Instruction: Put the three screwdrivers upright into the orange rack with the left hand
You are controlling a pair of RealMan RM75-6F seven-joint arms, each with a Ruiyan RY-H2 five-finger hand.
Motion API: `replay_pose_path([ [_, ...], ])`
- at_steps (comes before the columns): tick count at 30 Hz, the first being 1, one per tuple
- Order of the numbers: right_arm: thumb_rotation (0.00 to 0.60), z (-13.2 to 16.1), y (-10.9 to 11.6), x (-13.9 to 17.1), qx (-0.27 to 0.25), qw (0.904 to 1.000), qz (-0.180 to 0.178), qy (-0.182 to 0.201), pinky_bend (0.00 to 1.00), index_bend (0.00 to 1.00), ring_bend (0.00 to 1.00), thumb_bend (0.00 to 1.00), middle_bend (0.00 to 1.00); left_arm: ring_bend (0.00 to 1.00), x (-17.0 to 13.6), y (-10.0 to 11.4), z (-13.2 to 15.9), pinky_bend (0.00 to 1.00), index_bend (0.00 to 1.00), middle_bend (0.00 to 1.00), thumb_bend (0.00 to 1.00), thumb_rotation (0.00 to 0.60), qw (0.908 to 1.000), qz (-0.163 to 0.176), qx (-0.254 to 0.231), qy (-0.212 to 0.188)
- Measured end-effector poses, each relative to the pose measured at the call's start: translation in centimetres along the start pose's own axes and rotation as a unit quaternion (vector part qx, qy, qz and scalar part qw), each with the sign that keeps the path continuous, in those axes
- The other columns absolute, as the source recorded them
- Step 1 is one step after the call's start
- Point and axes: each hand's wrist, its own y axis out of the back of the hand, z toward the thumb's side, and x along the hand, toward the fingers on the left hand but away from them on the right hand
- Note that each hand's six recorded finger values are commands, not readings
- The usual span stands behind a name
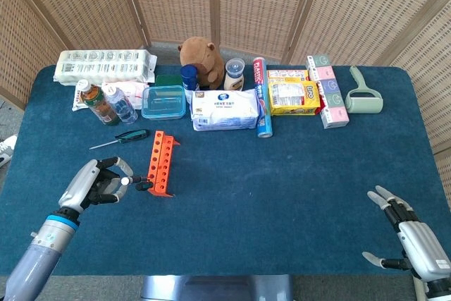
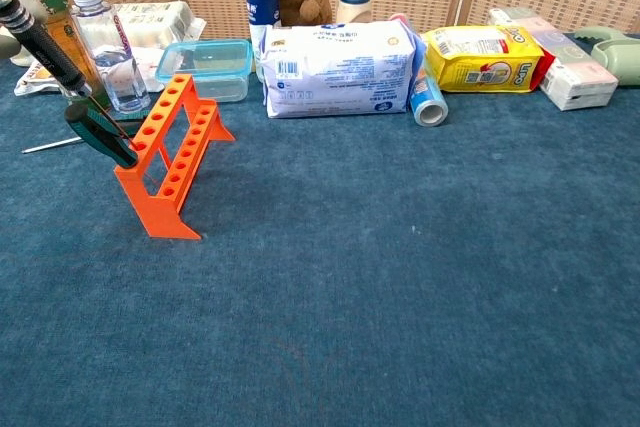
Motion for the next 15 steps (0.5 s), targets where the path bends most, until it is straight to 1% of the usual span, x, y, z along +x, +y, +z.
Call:
replay_pose_path([
  [15, 0.6, 0.0, 0.0, 0.0, 0.0, 1.0, 0.001, 0.0, 0.05, 0.06, 0.06, 0.0, 0.0, 0.88, 1.4, 0.4, -1.0, 0.92, 0.51, 0.9, 0.41, 0.6, 0.9998, 0.01, -0.007, 0.017],
])
